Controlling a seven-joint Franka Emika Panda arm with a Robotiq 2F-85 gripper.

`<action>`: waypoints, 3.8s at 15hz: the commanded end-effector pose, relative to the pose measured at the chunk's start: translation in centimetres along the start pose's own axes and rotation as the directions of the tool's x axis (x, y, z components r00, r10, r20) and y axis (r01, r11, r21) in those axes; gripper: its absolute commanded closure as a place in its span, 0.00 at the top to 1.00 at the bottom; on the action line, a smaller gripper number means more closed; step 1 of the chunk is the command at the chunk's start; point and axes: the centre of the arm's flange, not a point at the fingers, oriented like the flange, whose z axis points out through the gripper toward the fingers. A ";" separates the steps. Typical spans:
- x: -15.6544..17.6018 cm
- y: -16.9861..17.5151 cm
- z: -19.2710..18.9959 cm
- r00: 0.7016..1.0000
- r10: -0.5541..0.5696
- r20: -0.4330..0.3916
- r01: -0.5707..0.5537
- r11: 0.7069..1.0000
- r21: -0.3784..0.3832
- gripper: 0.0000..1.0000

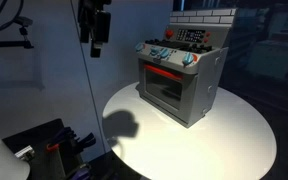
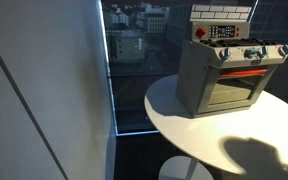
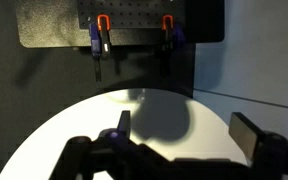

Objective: Turn the far right knob of the stove clockwise once

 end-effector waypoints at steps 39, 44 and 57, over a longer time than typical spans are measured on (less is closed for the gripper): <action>11.8 6.1 -7.1 0.863 0.105 -0.494 -0.201 0.969 -0.145 1.00; 12.8 5.9 -7.0 0.855 0.104 -0.508 -0.194 0.973 -0.127 1.00; 19.3 4.4 -4.4 0.779 -0.020 -0.626 -0.136 0.971 -0.199 1.00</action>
